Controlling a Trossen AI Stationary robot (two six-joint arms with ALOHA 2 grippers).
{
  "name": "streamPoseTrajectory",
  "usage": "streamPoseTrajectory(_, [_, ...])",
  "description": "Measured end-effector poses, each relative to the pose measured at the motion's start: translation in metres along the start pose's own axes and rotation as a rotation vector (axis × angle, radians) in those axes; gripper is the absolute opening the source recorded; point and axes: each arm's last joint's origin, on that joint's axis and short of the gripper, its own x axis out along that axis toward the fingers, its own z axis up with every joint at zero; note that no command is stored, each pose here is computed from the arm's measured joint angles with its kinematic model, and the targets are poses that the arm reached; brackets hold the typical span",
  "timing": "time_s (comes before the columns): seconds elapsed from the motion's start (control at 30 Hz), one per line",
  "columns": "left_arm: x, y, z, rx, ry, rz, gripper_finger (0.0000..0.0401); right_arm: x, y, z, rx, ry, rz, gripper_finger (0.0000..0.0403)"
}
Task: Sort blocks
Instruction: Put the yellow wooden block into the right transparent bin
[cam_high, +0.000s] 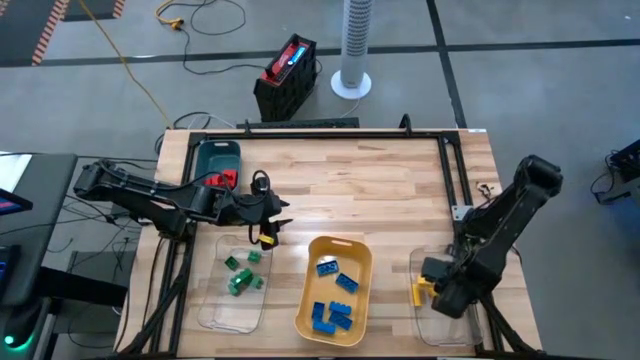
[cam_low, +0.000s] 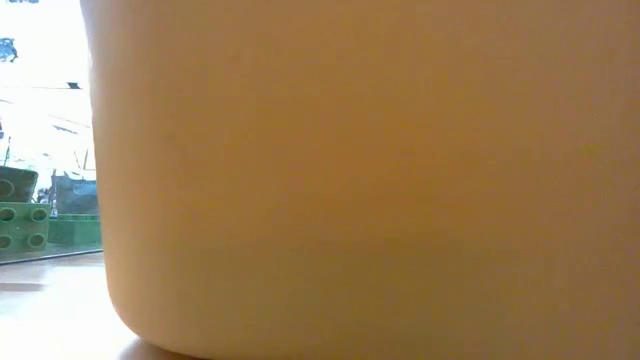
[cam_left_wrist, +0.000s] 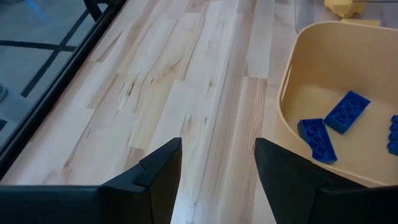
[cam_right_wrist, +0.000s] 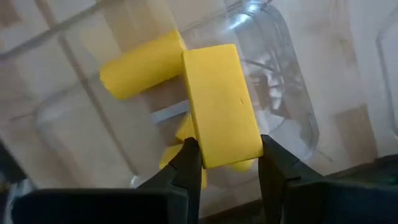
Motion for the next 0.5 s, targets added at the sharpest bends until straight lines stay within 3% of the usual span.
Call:
streamPoseTrajectory(0.17, [0.0,0.0,0.0,-0.007,-0.001,0.0,0.0197,0.017,0.007,0.009,0.008,0.015,-0.058,0.0127])
streamPoseTrajectory(0.5, [0.0,0.0,0.001,-0.004,-0.011,-0.001,0.0196,0.029,0.005,0.024,0.002,0.079,-0.103,0.022])
